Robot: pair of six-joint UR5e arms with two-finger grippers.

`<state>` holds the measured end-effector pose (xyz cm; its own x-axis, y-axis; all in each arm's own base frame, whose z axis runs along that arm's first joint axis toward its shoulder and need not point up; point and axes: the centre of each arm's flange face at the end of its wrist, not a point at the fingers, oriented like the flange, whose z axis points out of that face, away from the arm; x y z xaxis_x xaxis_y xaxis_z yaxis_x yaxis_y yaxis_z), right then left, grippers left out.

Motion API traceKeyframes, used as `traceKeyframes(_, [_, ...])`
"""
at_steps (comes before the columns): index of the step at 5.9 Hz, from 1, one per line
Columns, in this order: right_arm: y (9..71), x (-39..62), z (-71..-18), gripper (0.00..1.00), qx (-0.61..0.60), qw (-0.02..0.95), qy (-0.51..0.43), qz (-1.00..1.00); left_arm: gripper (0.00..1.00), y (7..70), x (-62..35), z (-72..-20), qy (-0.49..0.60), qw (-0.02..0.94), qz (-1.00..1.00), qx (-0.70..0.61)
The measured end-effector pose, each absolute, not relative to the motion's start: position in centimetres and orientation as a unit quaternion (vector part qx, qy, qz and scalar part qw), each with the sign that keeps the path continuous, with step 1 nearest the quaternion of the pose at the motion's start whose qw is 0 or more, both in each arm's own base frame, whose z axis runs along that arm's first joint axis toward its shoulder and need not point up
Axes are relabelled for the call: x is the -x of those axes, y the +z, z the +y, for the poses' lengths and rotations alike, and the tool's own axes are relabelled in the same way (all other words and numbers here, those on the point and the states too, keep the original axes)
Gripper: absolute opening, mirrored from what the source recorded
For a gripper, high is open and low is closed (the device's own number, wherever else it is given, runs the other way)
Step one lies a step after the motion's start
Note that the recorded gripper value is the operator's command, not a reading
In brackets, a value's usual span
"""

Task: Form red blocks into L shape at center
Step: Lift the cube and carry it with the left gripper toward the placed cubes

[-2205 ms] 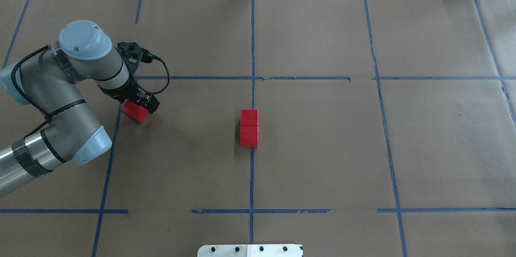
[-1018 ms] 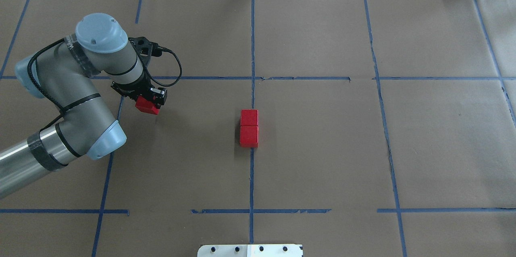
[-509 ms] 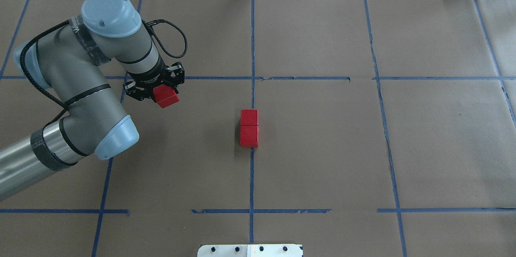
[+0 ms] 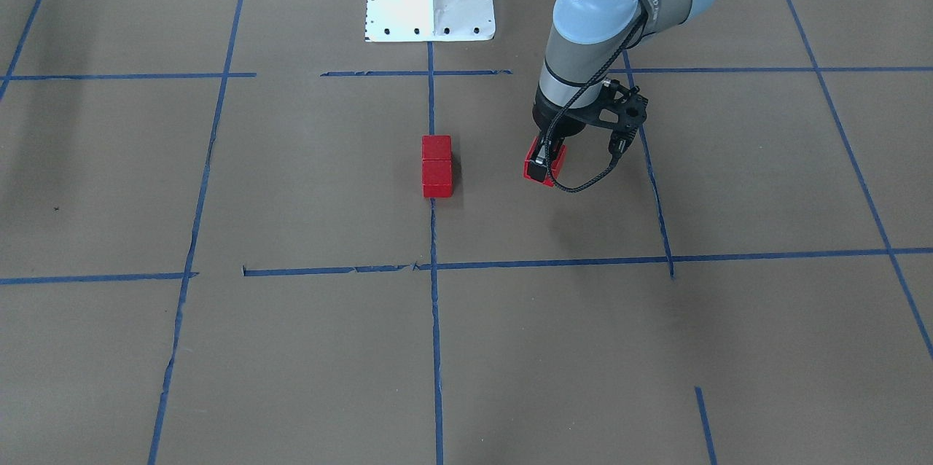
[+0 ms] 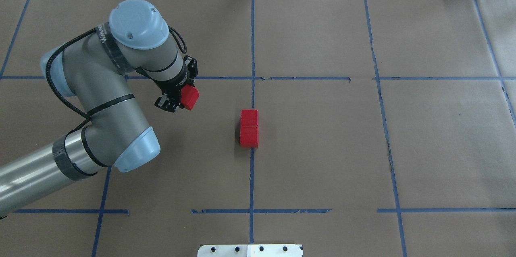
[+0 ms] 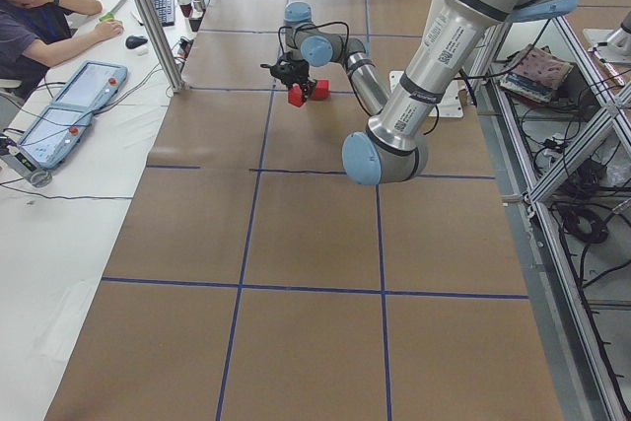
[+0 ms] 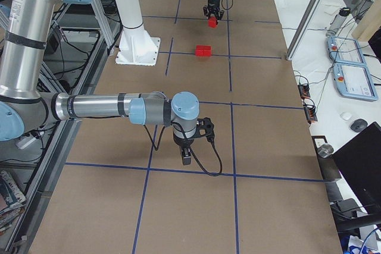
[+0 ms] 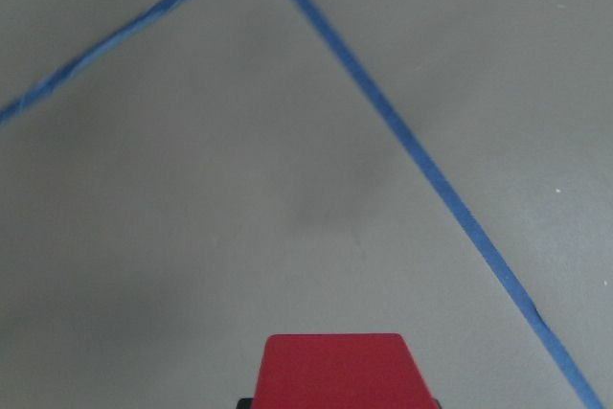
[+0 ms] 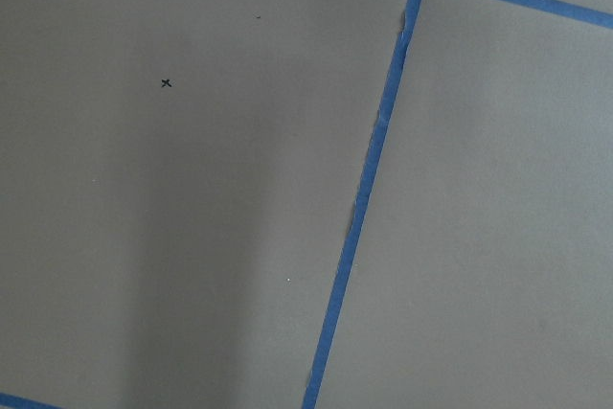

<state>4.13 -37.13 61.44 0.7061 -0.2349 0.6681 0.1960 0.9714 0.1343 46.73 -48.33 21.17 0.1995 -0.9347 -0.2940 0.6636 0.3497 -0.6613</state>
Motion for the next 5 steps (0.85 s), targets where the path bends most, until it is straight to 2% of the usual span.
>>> traceKeyframes(2, [61.4,-4.1,-37.1,1.00,-0.027,0.923,-0.118,-0.365,0.08,19.1,-52.5,-49.0,-0.599,0.700,0.305,0.241])
traceKeyframes(5, [61.3,-4.1,-37.1,1.00,-0.029,0.923,-0.120,-0.364,0.14,18.3,-56.2,-47.5,-0.594,0.699,0.306,0.257])
